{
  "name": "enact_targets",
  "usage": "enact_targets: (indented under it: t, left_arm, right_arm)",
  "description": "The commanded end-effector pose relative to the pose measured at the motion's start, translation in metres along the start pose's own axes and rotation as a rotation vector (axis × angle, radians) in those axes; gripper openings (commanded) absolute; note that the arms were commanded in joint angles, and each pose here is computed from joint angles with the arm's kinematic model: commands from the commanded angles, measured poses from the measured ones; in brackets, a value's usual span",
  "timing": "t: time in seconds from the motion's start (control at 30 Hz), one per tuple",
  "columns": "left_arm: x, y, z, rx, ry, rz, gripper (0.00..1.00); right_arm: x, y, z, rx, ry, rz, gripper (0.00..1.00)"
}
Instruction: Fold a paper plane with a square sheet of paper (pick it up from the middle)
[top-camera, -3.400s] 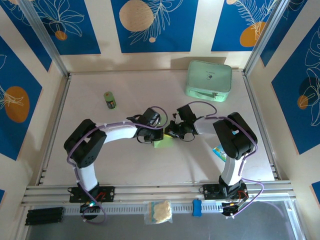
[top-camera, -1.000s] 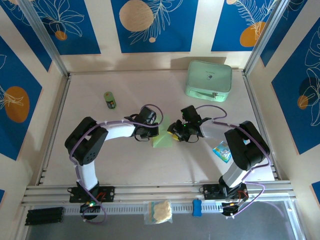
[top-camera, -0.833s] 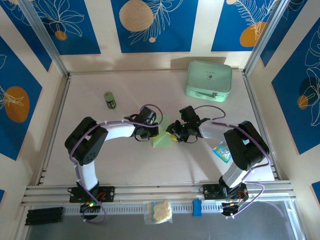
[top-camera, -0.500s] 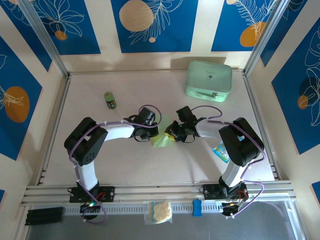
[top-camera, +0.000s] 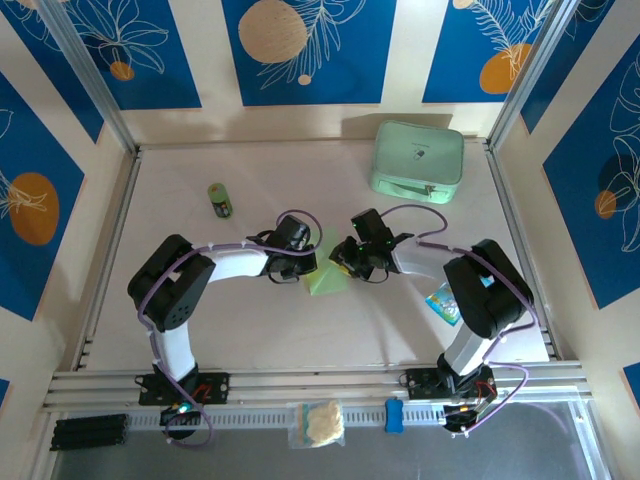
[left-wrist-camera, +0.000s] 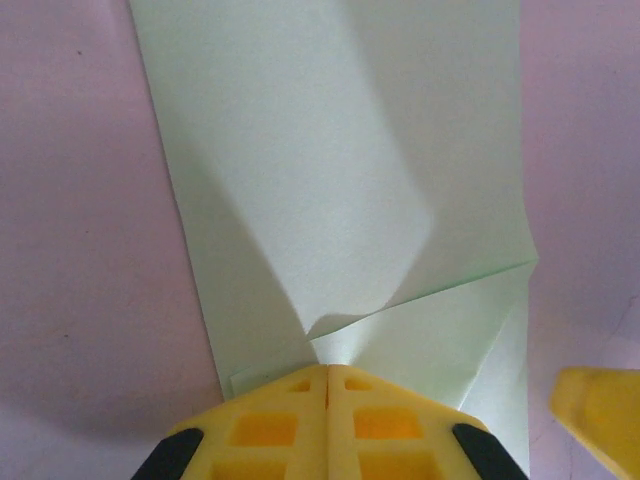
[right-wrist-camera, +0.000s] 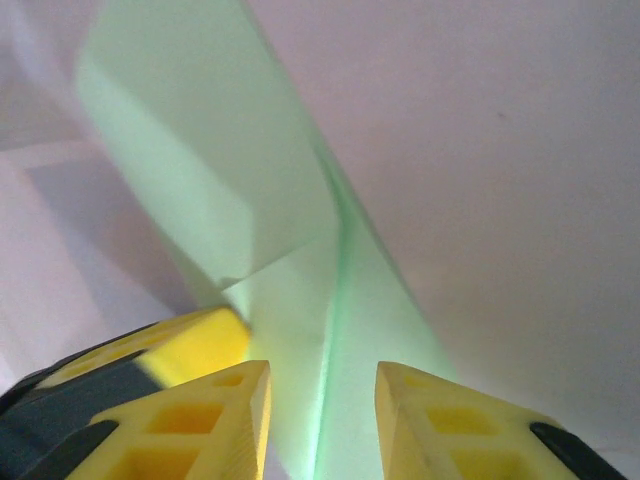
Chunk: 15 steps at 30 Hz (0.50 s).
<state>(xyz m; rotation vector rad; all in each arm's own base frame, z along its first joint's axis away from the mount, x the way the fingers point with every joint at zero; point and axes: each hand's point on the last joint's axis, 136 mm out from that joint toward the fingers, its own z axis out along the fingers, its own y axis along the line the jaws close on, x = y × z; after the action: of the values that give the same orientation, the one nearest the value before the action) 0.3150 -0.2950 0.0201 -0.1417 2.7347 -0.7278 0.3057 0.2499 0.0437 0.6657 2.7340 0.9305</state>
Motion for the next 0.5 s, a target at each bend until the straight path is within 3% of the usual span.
enact_targets:
  t: [0.0,0.3,0.47]
  left_arm:
    - [0.031,0.045,0.009,-0.136,0.104,-0.046,0.08]
    - [0.034,0.047,0.011,-0.136,0.118,-0.062,0.07]
    - [0.035,0.048,0.011,-0.135,0.119,-0.063,0.07]
  right_arm:
    - [0.001,0.005,-0.004,-0.01,-0.009,-0.04,0.34]
    - [0.009,0.007,0.019,-0.029,0.081,-0.03,0.33]
    - [0.009,0.008,0.022,-0.041,0.093,-0.035,0.24]
